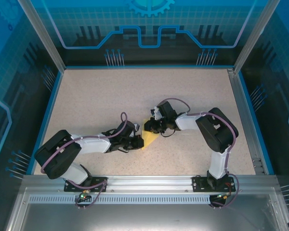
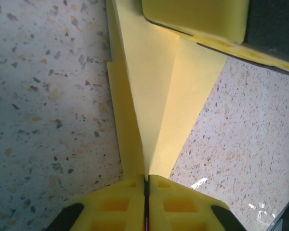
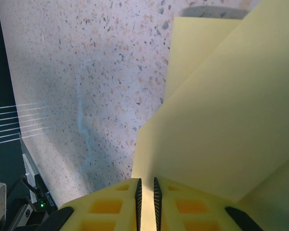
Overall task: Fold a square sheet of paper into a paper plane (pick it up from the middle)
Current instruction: Fourth fold the wing at the center of the table.
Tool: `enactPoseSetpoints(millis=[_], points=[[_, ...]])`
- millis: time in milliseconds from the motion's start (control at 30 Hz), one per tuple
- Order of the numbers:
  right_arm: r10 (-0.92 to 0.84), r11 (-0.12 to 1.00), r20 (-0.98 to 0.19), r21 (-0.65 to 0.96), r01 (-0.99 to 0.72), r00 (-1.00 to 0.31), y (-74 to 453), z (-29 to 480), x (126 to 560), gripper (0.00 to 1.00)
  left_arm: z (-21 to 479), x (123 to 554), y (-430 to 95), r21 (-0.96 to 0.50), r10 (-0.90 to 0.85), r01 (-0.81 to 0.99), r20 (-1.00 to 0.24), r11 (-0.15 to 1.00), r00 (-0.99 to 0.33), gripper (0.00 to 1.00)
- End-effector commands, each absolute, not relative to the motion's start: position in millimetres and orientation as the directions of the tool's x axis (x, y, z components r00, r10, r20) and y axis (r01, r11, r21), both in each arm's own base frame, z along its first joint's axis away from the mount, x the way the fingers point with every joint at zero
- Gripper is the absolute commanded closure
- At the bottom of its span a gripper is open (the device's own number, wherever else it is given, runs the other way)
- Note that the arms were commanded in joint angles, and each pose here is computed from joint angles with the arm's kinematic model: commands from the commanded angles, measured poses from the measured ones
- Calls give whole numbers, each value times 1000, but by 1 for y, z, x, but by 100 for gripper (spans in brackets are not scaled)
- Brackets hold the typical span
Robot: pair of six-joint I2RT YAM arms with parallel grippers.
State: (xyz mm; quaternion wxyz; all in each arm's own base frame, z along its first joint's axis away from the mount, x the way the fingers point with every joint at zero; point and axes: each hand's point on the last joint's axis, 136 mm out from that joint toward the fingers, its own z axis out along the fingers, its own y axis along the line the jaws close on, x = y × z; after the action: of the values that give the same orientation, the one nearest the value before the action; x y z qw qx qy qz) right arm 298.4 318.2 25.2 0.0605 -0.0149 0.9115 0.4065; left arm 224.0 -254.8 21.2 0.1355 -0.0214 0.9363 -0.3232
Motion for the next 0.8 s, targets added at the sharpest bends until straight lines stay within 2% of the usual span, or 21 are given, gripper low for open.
enactPoseSetpoints(millis=[0,267,767], points=[[46,685,-121,727,-57,-992,315,21,306,83,15,218,-249,-607,-130,25,-211,795,-969,92],[51,699,-115,714,-46,-992,312,16,305,83,2,214,-240,-565,-153,-27,-176,824,-973,99],[54,752,-66,659,-3,-996,299,-10,295,83,-1,211,-237,-558,-165,-51,-155,828,-974,98]])
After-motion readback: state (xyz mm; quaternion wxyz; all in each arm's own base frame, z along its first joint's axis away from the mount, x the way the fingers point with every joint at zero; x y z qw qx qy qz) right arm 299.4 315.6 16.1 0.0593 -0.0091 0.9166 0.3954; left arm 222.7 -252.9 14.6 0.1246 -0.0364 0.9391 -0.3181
